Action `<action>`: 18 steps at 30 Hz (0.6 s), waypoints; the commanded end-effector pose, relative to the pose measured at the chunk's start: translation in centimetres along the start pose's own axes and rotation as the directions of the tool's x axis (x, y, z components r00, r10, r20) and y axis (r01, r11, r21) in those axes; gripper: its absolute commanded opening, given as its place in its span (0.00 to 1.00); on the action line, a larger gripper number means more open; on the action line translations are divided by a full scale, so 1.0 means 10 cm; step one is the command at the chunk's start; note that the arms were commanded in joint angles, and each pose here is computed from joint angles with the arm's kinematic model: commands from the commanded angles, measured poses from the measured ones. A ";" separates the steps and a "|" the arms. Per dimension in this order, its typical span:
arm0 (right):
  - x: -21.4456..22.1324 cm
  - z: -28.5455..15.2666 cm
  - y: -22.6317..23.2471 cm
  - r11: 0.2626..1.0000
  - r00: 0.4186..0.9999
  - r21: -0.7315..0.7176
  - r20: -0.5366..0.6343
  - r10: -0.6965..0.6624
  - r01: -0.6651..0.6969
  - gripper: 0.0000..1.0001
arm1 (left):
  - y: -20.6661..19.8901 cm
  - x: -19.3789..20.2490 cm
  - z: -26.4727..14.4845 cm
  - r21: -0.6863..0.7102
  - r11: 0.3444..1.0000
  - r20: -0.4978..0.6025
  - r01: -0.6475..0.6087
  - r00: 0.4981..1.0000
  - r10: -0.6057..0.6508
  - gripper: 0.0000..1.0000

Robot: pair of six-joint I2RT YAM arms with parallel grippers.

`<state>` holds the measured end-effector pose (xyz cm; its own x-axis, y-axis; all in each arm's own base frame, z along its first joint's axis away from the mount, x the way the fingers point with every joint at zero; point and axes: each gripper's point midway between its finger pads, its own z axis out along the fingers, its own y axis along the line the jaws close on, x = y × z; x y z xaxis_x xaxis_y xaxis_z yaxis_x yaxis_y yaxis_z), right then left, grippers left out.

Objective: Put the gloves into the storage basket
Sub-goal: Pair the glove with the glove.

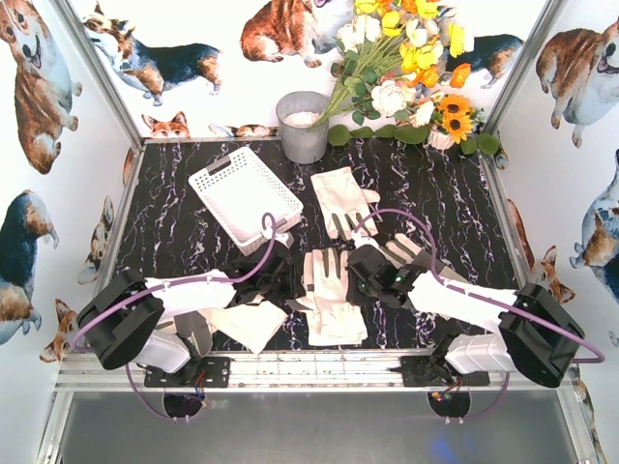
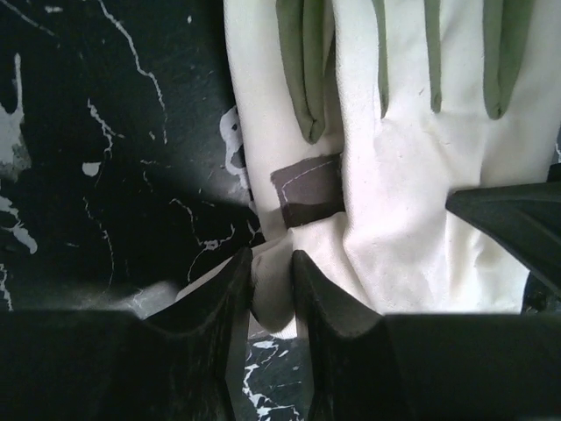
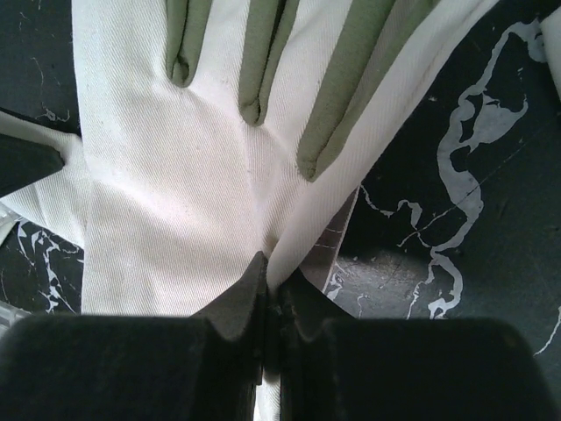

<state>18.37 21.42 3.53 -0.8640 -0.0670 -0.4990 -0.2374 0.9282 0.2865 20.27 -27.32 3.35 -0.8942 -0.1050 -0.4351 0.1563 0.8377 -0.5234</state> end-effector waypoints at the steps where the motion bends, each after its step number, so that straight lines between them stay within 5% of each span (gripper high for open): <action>1: -0.20 -0.03 0.02 0.999 0.999 0.033 0.042 0.008 -0.010 0.00 | 0.12 0.07 -0.06 -0.033 0.999 -0.018 -0.006 1.000 0.006 0.20; 9: -0.21 -0.03 0.02 0.999 0.999 0.042 0.039 0.008 -0.010 0.00 | 0.08 0.13 -0.12 -0.001 1.000 -0.038 0.027 0.999 -0.027 0.20; 14: -0.30 -0.11 0.05 0.999 0.998 0.043 0.059 0.013 -0.016 0.00 | 0.09 0.12 -0.19 -0.005 0.999 -0.027 0.041 0.999 -0.041 0.02; 18: -0.37 -0.21 0.10 0.999 0.997 0.028 0.079 0.026 -0.028 0.00 | 0.13 0.06 -0.28 -0.030 0.999 0.011 0.038 0.999 -0.037 0.00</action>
<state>18.79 21.58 4.55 -0.8700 -0.0658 -0.4887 -0.2222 0.9370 0.2694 18.77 -26.35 4.42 -0.9042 -0.1245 -0.4085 0.1356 0.8234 -0.5511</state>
